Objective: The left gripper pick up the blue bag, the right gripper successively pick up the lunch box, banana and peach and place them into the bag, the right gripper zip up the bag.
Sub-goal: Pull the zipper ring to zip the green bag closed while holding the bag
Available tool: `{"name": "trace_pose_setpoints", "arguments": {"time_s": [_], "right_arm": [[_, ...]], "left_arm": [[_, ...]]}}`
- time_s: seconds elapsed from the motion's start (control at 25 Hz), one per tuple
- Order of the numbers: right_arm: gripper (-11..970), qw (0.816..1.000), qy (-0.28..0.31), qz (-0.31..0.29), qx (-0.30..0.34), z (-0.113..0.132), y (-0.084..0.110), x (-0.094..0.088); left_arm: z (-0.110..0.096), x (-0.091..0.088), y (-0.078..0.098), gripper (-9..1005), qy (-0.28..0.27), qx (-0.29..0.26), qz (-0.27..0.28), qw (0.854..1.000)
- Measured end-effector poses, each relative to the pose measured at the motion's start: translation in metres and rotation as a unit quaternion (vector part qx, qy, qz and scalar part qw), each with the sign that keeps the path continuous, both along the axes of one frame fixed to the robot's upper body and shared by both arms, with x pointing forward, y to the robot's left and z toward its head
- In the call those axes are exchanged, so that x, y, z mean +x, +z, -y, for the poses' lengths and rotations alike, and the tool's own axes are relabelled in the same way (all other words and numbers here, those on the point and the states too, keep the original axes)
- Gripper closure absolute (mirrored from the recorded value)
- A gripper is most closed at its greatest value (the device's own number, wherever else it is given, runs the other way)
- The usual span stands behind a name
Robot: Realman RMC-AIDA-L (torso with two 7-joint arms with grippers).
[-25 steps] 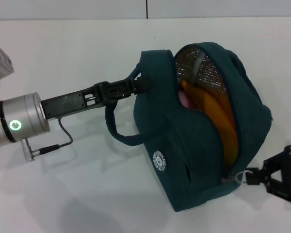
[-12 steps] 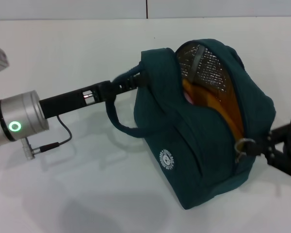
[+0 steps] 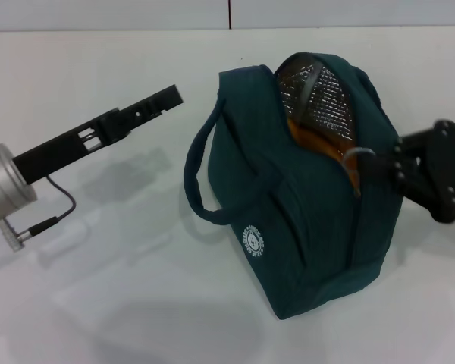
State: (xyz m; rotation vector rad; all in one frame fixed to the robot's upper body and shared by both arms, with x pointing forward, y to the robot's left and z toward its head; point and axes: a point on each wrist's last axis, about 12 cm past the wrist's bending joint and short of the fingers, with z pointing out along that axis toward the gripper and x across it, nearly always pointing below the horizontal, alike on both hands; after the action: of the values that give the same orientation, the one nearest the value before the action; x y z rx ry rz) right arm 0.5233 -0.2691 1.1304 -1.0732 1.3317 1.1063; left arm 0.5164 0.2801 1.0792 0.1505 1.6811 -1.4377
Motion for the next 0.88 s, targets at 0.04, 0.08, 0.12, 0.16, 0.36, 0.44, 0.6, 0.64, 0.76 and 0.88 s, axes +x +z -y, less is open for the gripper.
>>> {"name": "trace_pose_setpoints", "arguments": {"time_s": [0.04, 0.08, 0.12, 0.16, 0.36, 0.44, 0.6, 0.64, 0.76, 0.88], "right_arm": [[941, 1.0, 0.003, 0.002, 0.001, -0.003, 0.002, 0.003], [941, 1.0, 0.007, 0.005, 0.002, -0.008, 0.004, 0.007], [941, 1.0, 0.009, 0.007, 0.003, -0.011, 0.005, 0.01], [941, 1.0, 0.01, 0.008, 0.003, -0.014, 0.007, 0.013], [940, 1.0, 0.023, 0.014, 0.004, -0.035, 0.015, 0.031], [939, 0.999, 0.028, 0.02, 0.005, -0.044, 0.017, 0.037], [938, 0.999, 0.014, 0.032, 0.007, -0.059, 0.022, 0.05], [938, 0.999, 0.011, 0.035, 0.005, -0.063, 0.023, 0.053], [937, 0.999, -0.002, 0.042, -0.007, -0.072, 0.025, 0.061], [937, 0.999, -0.015, 0.039, -0.014, -0.078, 0.023, 0.066]], "left_arm": [[-0.002, -0.001, 0.0, 424, 0.003, 0.001, -0.001, 1.0], [-0.003, -0.002, -0.001, 424, 0.005, 0.001, -0.002, 1.0], [-0.003, -0.002, -0.001, 424, 0.005, 0.001, -0.002, 1.0], [-0.005, -0.002, -0.001, 424, 0.006, 0.002, -0.002, 1.0], [-0.019, -0.009, -0.003, 424, 0.033, -0.001, -0.004, 0.999], [-0.027, -0.012, -0.003, 424, 0.044, 0.0, -0.005, 0.999], [-0.044, -0.02, -0.005, 423, 0.073, 0.002, -0.008, 0.997], [-0.048, -0.022, -0.005, 423, 0.079, 0.003, -0.007, 0.997], [-0.053, -0.025, -0.006, 423, 0.087, 0.007, -0.007, 0.996], [-0.053, -0.026, -0.006, 423, 0.081, 0.01, -0.01, 0.997]]}}
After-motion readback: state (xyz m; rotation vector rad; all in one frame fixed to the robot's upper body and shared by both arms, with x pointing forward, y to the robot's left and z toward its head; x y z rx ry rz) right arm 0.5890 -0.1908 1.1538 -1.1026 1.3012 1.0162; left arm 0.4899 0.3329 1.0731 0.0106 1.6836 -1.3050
